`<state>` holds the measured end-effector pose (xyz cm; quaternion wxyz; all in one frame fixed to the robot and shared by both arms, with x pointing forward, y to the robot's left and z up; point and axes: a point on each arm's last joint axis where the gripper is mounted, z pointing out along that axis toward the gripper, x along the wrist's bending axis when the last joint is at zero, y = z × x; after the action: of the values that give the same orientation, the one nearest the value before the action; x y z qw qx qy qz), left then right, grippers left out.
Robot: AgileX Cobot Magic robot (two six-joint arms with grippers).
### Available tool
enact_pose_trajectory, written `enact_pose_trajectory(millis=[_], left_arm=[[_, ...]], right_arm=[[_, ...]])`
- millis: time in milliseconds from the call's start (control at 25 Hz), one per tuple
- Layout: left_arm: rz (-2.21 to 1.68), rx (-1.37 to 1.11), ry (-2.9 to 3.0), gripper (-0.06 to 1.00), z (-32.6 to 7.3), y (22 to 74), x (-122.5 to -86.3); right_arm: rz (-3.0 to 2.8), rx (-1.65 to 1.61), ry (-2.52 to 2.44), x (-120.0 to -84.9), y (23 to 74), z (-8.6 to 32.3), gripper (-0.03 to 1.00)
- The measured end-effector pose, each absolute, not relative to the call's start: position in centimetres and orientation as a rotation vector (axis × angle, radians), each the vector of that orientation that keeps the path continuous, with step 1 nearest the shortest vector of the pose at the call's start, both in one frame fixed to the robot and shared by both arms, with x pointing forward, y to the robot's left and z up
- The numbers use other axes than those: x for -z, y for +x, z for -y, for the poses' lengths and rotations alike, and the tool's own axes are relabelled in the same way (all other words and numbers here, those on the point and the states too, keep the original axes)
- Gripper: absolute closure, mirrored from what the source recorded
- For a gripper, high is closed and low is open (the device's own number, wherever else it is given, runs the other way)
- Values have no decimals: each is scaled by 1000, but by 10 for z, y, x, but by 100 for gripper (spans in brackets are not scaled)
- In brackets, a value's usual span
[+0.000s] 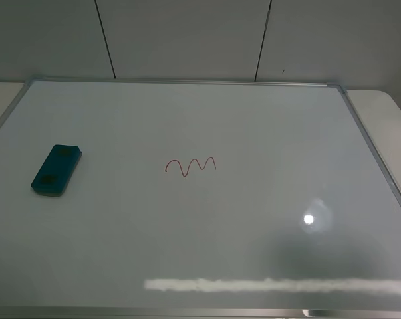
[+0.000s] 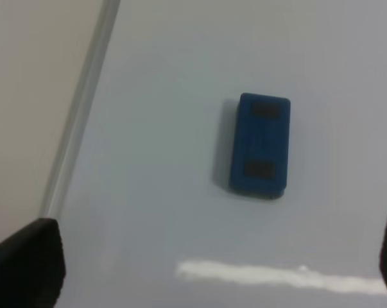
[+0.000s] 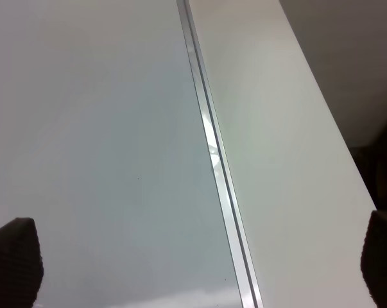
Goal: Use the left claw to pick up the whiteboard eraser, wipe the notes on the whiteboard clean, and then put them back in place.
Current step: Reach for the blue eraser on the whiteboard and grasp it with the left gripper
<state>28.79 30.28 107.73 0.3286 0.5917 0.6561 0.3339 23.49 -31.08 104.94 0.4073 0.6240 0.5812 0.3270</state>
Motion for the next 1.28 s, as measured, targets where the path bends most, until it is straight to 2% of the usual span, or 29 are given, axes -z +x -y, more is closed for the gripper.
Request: enact_pose_trajectory(millis=[360,800,1280], left_arm=[[-1861,-673,1782,-5,-311,360,-1074],[-2078,-329,1940,-5,-317,417,-1023],[-2153,-153,2035,-5,-314,471,-993]], right_arm=[[-1465,-824,1573,-1049,235,311,-2],[-1465,-824,1573,-1049,235,311,-2],[-1465,-824,1573,-1049,235,311,-2]])
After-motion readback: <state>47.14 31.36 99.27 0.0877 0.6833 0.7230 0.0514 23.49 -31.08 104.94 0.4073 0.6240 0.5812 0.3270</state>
